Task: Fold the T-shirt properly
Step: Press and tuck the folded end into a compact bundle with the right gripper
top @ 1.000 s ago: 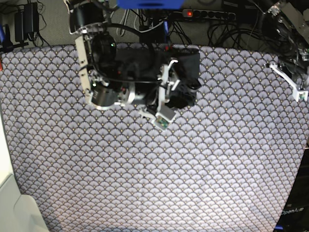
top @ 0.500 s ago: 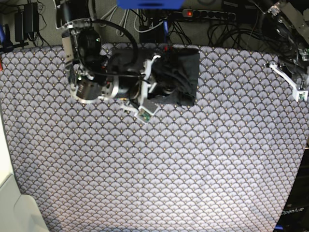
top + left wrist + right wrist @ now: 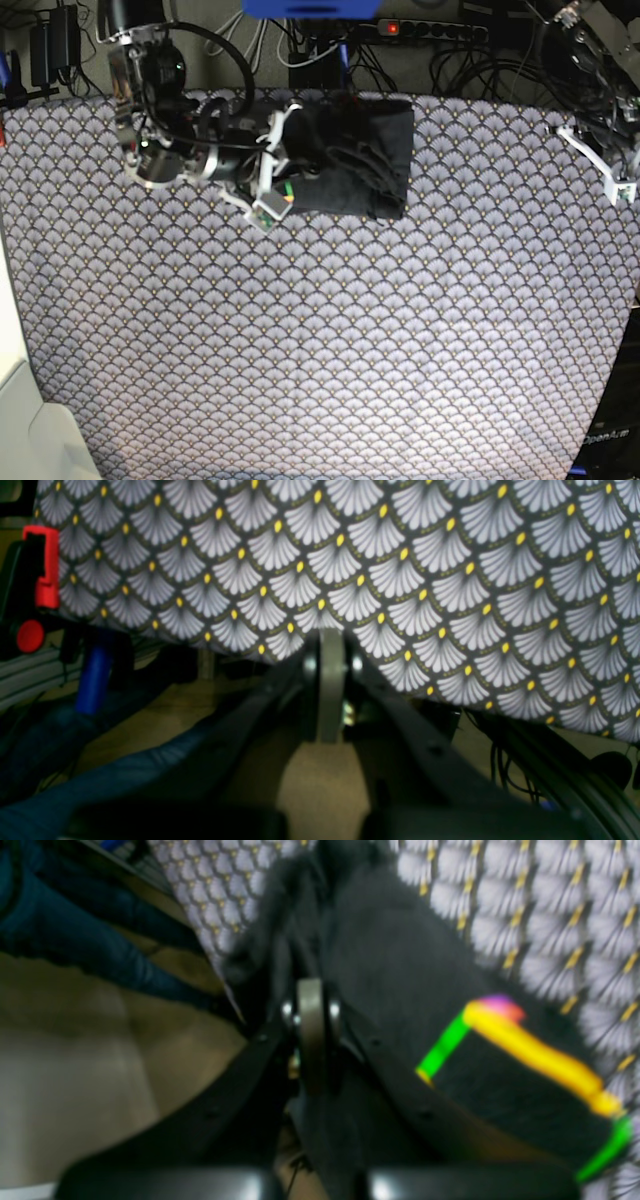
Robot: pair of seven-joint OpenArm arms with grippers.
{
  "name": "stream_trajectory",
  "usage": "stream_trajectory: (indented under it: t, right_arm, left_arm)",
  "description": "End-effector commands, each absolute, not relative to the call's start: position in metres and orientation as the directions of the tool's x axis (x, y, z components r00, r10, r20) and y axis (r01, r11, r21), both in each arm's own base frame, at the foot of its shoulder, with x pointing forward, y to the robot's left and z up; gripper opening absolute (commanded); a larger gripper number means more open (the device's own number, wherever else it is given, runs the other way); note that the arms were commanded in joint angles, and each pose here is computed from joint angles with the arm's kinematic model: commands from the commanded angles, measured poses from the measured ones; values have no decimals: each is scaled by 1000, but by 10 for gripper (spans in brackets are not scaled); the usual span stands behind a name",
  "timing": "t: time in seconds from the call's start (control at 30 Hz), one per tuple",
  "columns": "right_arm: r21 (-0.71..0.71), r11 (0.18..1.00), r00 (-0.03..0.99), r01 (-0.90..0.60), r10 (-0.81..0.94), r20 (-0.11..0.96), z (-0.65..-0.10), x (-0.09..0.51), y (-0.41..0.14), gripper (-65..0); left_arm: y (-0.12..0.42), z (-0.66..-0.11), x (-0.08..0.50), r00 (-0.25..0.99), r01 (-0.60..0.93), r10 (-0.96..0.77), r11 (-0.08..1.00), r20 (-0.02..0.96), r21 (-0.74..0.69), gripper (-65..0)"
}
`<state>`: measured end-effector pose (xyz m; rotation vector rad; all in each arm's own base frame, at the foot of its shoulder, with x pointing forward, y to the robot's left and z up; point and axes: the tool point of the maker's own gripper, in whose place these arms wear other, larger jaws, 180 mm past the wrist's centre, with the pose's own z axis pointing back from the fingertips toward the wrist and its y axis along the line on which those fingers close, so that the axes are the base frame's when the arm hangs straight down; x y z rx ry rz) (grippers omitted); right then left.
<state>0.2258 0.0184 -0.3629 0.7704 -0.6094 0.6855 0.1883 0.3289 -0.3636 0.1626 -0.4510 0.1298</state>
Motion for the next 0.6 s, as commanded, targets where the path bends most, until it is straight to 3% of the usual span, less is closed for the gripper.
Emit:
stream_trajectory:
  t: [0.0,0.17,0.57]
  right_arm:
    - [421,520,618,-743,291,730,-356,233,21,-648]
    - [476,531,677,-701,287,678,-378,228,19,-648]
    - [514,459,658,-724,237,715,-357,230,64,-644]
  left_arm:
    - [334,-354,193,879,-158,71,977,472,147,-645]
    - [334,-354,193,879,-158,71,977,472,147,-645]
    - [338,-351,187,886,-150,56,974,461,171,-645]
